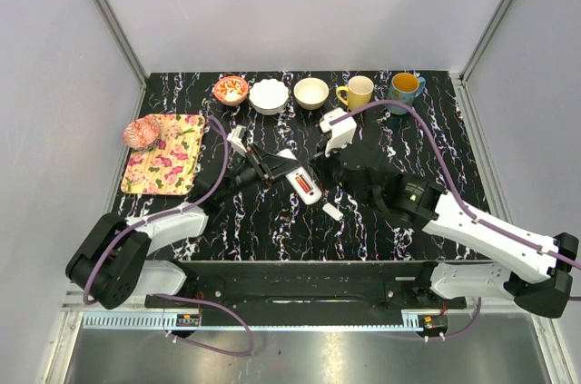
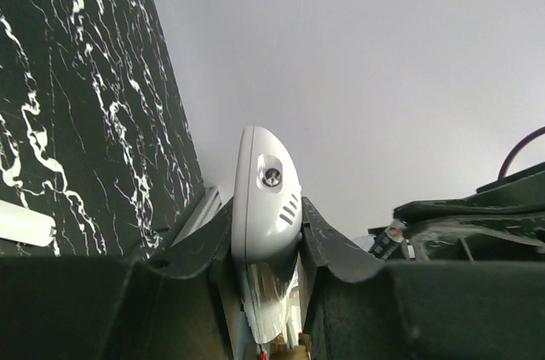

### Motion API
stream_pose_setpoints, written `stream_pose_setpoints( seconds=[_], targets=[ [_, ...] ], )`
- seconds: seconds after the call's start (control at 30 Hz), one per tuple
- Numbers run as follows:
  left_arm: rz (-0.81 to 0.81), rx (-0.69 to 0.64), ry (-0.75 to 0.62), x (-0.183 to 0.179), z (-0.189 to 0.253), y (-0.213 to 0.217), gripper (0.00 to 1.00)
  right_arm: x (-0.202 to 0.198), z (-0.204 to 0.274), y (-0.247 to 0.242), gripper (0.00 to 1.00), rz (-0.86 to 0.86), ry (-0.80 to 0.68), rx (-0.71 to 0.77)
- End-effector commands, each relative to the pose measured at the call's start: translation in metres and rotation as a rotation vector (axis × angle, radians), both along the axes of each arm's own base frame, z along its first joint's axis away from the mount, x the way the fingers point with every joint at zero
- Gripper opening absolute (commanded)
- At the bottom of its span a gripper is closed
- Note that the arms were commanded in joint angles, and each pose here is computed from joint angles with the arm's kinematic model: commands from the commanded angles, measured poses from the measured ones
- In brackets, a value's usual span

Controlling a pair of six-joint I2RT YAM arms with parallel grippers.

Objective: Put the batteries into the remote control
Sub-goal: Load the battery into the remote control.

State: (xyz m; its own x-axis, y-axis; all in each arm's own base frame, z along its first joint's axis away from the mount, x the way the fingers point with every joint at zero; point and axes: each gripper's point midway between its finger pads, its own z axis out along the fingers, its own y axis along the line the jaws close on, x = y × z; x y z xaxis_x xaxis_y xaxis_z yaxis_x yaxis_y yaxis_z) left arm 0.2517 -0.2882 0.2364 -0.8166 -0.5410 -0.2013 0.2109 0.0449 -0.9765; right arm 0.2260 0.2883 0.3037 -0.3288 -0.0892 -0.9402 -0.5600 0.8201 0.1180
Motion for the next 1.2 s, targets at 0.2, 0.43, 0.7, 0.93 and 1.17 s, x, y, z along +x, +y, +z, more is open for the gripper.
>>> stream_pose_setpoints(
  seconds=[0.2, 0.43, 0.7, 0.93, 1.17],
  targets=[
    [-0.127, -0.118, -0.087, -0.011, 0.047, -0.021, 0.00, 0.009, 0.009, 0.002, 0.00, -0.007, -0.173, -0.034],
    [-0.137, -0.139, -0.066, -0.011, 0.047, -0.023, 0.00, 0.011, 0.015, -0.005, 0.00, -0.047, -0.252, 0.031],
    [-0.142, -0.142, -0.062, -0.010, 0.047, -0.025, 0.00, 0.008, 0.009, -0.002, 0.00, -0.019, -0.271, 0.017],
    [-0.150, -0.143, -0.048, -0.008, 0.045, -0.028, 0.00, 0.006, 0.008, 0.004, 0.00, -0.008, -0.280, 0.029],
    [-0.151, -0.147, -0.057, -0.009, 0.050, -0.028, 0.00, 0.003, -0.002, 0.005, 0.00, 0.013, -0.271, -0.006]
  ],
)
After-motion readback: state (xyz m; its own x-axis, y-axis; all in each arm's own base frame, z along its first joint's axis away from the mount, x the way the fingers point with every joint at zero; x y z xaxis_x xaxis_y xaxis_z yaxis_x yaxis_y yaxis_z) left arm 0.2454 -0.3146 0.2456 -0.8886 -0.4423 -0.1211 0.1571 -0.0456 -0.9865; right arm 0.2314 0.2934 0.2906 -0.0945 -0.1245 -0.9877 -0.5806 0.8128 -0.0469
